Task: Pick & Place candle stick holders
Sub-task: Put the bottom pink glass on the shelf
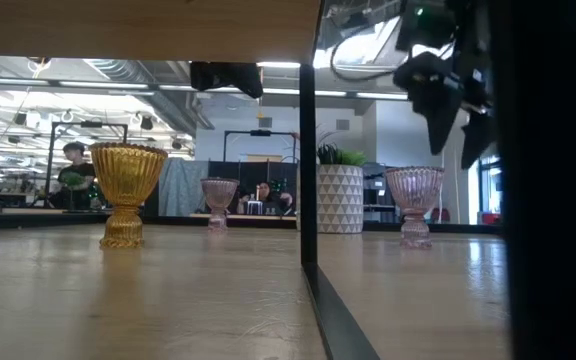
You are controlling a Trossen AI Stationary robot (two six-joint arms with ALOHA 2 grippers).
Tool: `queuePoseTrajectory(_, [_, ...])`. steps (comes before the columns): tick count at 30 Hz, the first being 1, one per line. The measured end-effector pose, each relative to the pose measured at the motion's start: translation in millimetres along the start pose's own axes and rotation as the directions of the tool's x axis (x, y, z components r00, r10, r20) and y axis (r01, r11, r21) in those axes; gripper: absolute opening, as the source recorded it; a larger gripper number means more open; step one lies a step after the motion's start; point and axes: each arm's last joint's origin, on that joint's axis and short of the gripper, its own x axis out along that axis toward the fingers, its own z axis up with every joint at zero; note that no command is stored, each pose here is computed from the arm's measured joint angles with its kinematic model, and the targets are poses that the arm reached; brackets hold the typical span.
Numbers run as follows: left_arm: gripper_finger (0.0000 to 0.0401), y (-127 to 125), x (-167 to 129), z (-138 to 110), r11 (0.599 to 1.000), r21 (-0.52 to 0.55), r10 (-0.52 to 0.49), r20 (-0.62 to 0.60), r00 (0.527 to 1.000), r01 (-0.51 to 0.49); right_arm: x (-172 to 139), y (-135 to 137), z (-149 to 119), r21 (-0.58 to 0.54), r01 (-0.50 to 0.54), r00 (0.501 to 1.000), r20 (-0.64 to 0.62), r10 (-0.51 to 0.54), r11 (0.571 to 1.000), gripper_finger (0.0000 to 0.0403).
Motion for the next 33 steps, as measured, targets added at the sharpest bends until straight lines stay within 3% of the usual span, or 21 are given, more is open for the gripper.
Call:
queuePoseTrajectory(7, [0.0001,1,0,-2,1.0,0.007,0.008,-0.017,1.0,-0.008,16,10,6,-0.024,-0.023,1.0,0.012,0.023,0.999,0.0235])
queuePoseTrajectory(20, [0.0001,1,0,-2,1.0,0.006,0.011,-0.023,1.0,-0.011,41,11,12,-0.018,0.064,0.998,-0.016,-0.065,0.998,0.0228])
queuePoseTrajectory(25, [0.0001,1,0,-2,1.0,0.005,0.011,-0.023,1.0,-0.011,41,11,12,-0.017,0.065,0.998,-0.016,-0.065,0.998,0.0185])
queuePoseTrajectory(33, [0.0001,1,0,-2,1.0,0.006,0.011,-0.023,1.0,-0.011,41,11,12,-0.018,0.063,0.998,-0.015,-0.063,0.998,0.0073])
